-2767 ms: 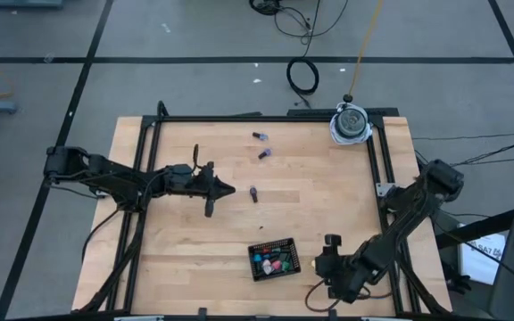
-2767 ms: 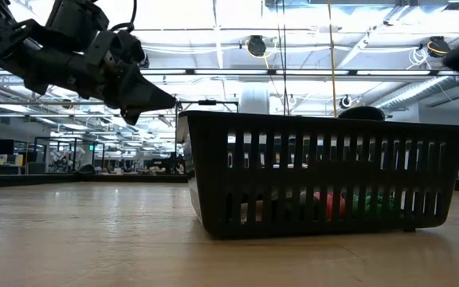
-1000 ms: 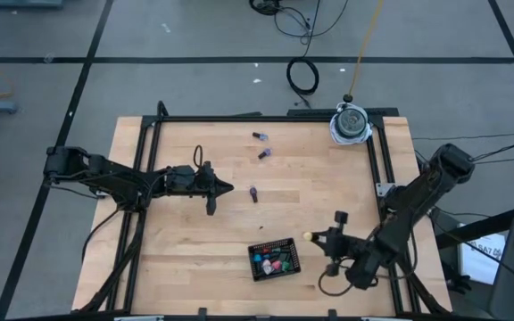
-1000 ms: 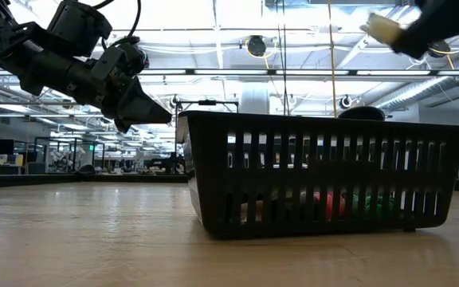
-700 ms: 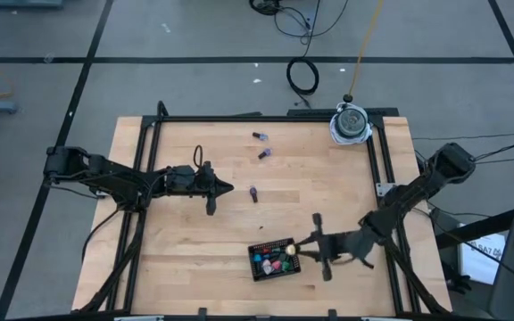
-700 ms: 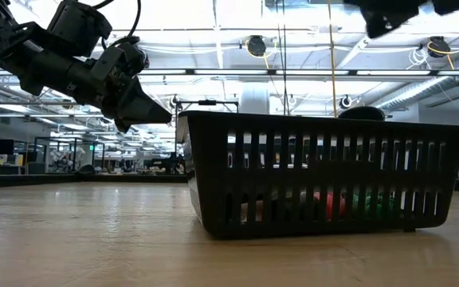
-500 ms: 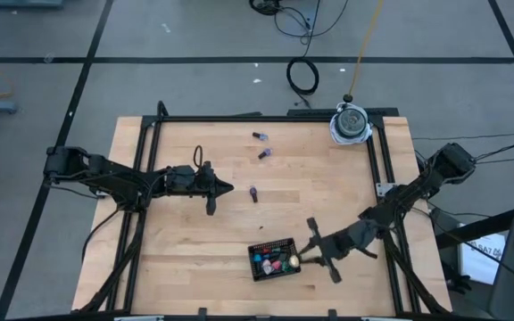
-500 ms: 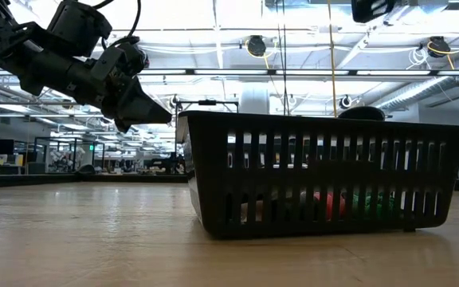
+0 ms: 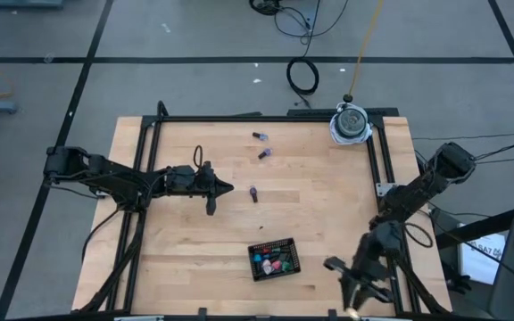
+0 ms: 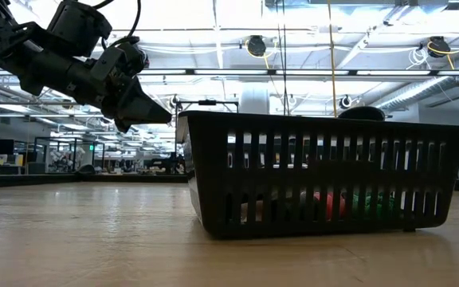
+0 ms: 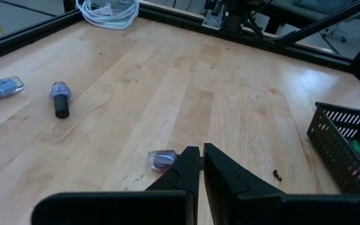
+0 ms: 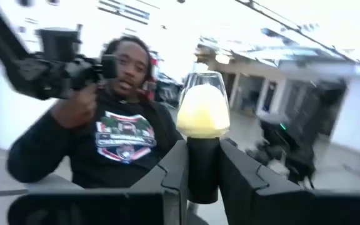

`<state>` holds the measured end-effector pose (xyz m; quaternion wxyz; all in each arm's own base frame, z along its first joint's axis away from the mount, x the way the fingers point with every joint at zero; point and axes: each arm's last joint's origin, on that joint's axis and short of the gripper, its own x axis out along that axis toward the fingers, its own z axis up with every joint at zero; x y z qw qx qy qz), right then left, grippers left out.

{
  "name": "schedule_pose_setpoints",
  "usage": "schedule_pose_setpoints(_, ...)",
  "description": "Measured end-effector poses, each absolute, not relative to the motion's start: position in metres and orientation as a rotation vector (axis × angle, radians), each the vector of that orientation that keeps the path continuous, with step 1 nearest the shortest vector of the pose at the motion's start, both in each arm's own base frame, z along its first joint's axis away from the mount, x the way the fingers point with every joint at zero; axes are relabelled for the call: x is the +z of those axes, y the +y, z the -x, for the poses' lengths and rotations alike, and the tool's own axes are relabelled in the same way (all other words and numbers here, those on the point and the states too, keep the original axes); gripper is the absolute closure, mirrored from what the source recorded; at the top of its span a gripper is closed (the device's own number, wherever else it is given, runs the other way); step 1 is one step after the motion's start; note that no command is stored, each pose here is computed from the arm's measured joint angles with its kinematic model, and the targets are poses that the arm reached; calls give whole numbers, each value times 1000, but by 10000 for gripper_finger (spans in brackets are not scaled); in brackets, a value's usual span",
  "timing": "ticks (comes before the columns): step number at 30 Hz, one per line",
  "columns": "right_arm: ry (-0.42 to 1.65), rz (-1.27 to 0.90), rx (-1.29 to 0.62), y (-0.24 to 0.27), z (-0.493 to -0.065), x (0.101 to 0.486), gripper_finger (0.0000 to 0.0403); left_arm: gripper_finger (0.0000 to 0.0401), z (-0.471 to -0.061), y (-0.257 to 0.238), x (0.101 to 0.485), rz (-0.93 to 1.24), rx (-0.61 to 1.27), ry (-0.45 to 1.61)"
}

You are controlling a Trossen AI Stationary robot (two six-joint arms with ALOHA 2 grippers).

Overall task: Pick & Place Nail Polish
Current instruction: Put the yellow nail polish bottle into the black bin

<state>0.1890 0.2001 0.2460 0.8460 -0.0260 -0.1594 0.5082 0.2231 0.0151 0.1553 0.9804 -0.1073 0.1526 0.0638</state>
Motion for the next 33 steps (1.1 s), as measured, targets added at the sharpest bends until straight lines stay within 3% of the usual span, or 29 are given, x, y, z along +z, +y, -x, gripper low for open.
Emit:
schedule_pose_setpoints(25, -307, 63, 1057, 208, -182, 243, 354, 382, -223, 15, 155, 216, 129, 307)
schedule_pose_setpoints(33, 20, 15, 674, 194, -201, 219, 354, 382, -223, 15, 155, 216, 129, 307)
